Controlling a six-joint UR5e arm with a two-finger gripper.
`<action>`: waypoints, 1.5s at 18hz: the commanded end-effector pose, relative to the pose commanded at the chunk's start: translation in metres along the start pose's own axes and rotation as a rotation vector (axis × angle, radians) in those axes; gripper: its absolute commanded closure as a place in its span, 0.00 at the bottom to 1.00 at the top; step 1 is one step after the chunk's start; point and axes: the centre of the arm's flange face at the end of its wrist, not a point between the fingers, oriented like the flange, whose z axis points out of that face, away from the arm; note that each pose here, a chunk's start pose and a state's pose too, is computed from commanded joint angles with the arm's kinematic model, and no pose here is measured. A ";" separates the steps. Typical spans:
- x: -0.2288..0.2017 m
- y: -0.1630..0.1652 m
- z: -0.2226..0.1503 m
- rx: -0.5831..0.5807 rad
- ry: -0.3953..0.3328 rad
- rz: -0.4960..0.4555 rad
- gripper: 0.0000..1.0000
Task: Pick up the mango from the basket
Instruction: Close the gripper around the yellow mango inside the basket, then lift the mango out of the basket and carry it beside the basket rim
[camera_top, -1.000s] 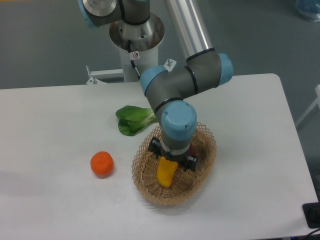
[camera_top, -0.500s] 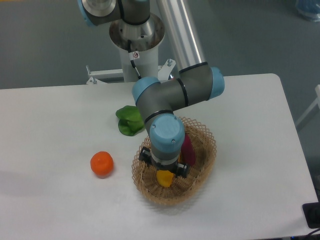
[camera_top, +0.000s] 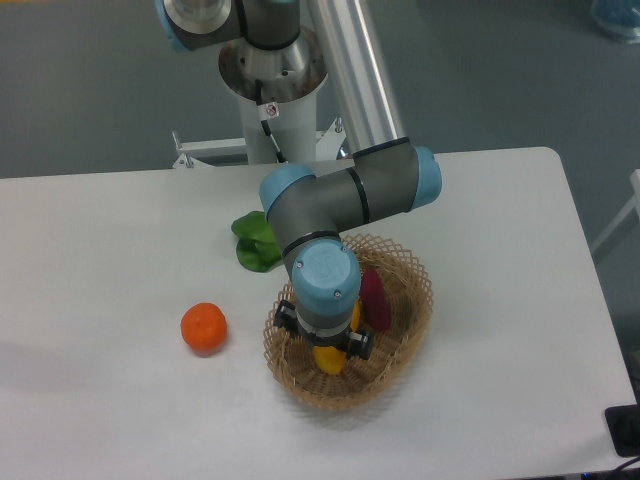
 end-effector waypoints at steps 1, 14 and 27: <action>0.001 -0.001 0.002 -0.014 -0.010 0.003 0.00; 0.001 -0.002 -0.005 -0.008 -0.015 -0.026 0.57; -0.049 0.034 -0.071 0.086 -0.053 0.066 0.55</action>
